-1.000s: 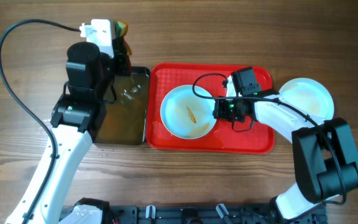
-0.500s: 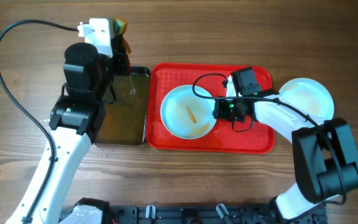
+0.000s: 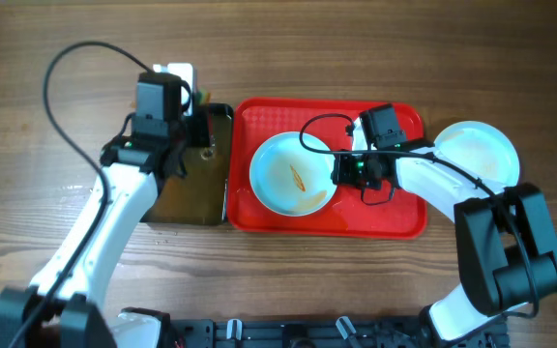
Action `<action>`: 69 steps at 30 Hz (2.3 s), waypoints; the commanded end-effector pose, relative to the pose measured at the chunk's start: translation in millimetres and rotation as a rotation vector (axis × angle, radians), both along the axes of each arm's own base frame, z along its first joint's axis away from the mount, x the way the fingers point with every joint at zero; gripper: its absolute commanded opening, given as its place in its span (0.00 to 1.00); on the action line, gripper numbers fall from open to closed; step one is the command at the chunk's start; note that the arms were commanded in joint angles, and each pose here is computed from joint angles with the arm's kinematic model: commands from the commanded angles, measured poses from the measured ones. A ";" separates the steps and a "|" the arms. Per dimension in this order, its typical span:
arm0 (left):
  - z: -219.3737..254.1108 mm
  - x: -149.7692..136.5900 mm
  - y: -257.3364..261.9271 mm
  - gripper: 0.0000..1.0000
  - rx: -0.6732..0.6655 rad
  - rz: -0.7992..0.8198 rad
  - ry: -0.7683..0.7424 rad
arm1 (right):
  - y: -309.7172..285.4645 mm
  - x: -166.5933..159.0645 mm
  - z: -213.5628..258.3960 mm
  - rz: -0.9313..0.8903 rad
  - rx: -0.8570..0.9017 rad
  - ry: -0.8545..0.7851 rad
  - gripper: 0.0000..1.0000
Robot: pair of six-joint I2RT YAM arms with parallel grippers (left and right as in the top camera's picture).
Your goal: Clean dirty plates on tray and stack at the side
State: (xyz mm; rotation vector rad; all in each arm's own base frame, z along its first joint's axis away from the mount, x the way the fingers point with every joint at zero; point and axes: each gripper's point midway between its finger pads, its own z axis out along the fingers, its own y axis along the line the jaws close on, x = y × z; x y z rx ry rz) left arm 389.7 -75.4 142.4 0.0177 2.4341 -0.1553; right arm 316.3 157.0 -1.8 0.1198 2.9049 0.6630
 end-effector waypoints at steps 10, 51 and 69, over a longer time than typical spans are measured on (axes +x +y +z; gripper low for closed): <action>-66.8 -54.5 -47.8 0.04 -0.367 0.103 0.466 | -12.8 -20.3 -25.7 -0.001 -0.076 0.076 0.04; -112.0 -43.0 -134.3 0.04 -0.263 -0.111 0.392 | -14.0 -24.3 -26.6 0.022 -0.084 0.084 0.04; -131.1 -52.0 -14.6 0.11 -0.072 0.028 0.520 | -14.7 -26.5 -27.0 0.023 -0.087 0.093 0.04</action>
